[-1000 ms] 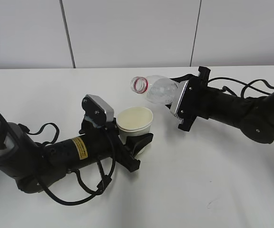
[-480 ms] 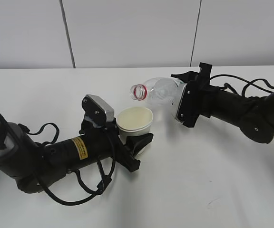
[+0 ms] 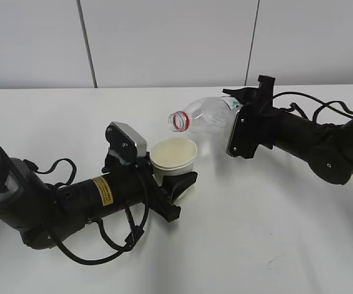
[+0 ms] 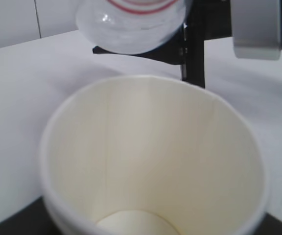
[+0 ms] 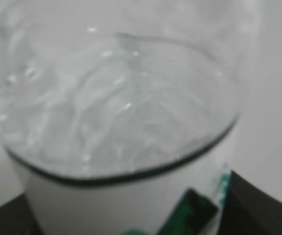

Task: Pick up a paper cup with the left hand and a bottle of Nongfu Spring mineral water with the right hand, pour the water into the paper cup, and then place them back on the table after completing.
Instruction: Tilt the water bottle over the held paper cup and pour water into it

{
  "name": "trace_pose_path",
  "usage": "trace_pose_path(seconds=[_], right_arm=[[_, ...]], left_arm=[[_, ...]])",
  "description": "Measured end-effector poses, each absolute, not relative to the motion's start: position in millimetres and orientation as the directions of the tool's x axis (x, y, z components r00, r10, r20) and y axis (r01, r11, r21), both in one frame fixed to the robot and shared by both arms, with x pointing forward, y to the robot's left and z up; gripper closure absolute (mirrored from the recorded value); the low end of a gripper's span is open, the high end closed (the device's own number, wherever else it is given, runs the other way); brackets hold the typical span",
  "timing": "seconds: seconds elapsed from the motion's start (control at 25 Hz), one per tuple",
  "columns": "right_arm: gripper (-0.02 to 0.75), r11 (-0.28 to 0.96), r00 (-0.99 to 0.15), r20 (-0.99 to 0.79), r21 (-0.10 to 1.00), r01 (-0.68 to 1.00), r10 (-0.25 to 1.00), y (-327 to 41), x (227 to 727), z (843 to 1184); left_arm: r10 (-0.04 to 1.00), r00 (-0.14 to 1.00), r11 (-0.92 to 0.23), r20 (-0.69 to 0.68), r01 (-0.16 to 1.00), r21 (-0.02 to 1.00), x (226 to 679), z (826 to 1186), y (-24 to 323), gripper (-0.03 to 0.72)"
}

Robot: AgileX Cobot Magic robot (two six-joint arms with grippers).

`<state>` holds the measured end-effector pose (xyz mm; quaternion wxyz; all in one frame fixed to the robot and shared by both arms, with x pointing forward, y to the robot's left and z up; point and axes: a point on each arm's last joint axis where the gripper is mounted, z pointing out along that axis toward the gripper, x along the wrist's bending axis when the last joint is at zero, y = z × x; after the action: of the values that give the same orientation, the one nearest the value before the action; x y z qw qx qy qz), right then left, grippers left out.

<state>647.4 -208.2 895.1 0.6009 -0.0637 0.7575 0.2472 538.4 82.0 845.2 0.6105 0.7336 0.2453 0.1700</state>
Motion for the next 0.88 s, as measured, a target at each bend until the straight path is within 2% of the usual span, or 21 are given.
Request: trace_pose_path(seconds=[0.88], right_arm=[[0.277, 0.911, -0.168, -0.983, 0.13, -0.391, 0.069, -212.3, 649.8, 897.9]], left_arm=[[0.567, 0.822, -0.134, -0.05, 0.152, 0.979, 538.4, 845.2, 82.0, 0.284]])
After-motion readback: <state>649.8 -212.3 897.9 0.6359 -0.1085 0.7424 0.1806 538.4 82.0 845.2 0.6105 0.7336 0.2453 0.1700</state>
